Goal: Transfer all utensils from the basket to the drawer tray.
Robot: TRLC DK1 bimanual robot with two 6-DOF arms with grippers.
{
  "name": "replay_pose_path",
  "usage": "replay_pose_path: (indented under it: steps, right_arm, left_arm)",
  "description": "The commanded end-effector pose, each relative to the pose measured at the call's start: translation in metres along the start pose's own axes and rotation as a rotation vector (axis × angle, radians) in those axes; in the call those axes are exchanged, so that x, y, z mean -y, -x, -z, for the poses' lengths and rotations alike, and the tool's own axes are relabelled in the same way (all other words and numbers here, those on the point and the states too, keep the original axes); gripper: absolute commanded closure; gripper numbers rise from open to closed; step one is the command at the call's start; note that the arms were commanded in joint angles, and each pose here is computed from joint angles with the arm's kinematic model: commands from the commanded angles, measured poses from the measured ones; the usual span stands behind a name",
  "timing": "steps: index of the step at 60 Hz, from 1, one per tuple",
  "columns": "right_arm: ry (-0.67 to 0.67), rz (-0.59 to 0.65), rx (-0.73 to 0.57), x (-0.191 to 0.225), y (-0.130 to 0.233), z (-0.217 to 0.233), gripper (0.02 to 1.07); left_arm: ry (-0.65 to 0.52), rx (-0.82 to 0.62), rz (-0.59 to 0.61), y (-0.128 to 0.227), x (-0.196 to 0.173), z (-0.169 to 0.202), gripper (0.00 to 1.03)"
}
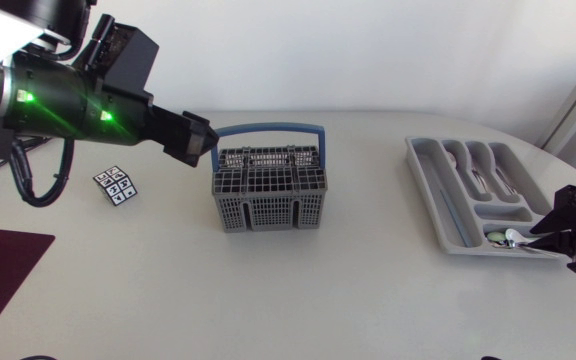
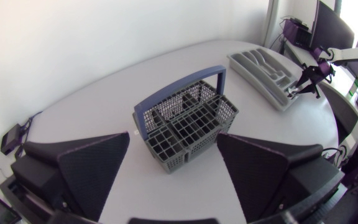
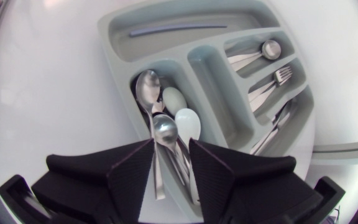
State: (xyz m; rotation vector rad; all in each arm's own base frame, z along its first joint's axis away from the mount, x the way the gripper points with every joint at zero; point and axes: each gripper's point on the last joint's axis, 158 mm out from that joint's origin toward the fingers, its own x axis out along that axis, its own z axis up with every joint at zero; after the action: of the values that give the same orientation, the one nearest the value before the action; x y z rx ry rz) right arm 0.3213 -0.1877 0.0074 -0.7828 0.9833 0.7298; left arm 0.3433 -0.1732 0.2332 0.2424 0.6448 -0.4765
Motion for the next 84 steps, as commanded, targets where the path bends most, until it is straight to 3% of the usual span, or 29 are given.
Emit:
replay_pose_path:
  steps: [1, 27, 62, 84]
  right_arm:
    - [-0.001, -0.054, 0.001, -0.016, -0.009, 0.007, 0.81]
    - [-0.009, -0.069, -0.022, -0.016, -0.017, 0.026, 0.81]
    - [-0.016, 0.005, -0.035, 0.011, -0.013, 0.035, 0.80]
    - [0.004, 0.054, 0.035, -0.016, 0.033, -0.007, 0.44]
  left_arm:
    - [-0.006, -0.006, -0.003, 0.001, 0.001, 0.007, 0.05]
    - [-0.011, -0.006, 0.002, 0.001, 0.004, 0.008, 0.05]
    - [-0.018, 0.004, 0.010, 0.006, 0.008, 0.006, 0.05]
    - [-0.017, 0.012, 0.006, 0.012, 0.007, 0.010, 0.05]
